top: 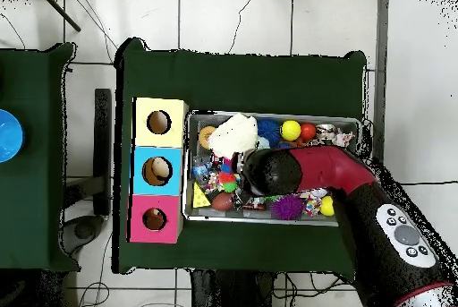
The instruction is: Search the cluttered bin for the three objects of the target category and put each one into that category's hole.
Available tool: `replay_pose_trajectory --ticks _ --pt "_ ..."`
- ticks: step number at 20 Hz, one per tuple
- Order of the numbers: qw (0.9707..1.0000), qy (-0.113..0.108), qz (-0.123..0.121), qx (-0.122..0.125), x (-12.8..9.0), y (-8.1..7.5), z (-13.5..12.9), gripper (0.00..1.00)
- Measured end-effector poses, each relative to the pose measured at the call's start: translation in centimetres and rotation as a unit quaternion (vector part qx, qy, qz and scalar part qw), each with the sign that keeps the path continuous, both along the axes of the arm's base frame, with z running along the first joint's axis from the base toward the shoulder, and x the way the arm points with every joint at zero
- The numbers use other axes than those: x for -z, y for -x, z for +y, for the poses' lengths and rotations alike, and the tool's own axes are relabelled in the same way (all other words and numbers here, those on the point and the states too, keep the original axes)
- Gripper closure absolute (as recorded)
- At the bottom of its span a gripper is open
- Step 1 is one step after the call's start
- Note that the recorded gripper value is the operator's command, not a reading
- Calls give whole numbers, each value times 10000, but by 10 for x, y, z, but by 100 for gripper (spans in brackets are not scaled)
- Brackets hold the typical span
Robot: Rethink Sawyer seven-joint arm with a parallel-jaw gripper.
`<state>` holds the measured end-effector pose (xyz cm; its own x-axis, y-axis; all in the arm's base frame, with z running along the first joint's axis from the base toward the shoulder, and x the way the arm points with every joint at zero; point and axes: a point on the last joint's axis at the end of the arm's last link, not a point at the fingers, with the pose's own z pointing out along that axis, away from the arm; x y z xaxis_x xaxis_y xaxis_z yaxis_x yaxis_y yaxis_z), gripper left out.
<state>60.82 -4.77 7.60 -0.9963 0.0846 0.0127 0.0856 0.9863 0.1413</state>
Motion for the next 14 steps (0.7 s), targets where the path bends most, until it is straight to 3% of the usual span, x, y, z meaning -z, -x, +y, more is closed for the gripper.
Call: replay_pose_trajectory --ticks 8,14 --pt "9999 23 63 -159 -4 6 23 100" --pt "9998 50 124 -162 -3 10 27 100"
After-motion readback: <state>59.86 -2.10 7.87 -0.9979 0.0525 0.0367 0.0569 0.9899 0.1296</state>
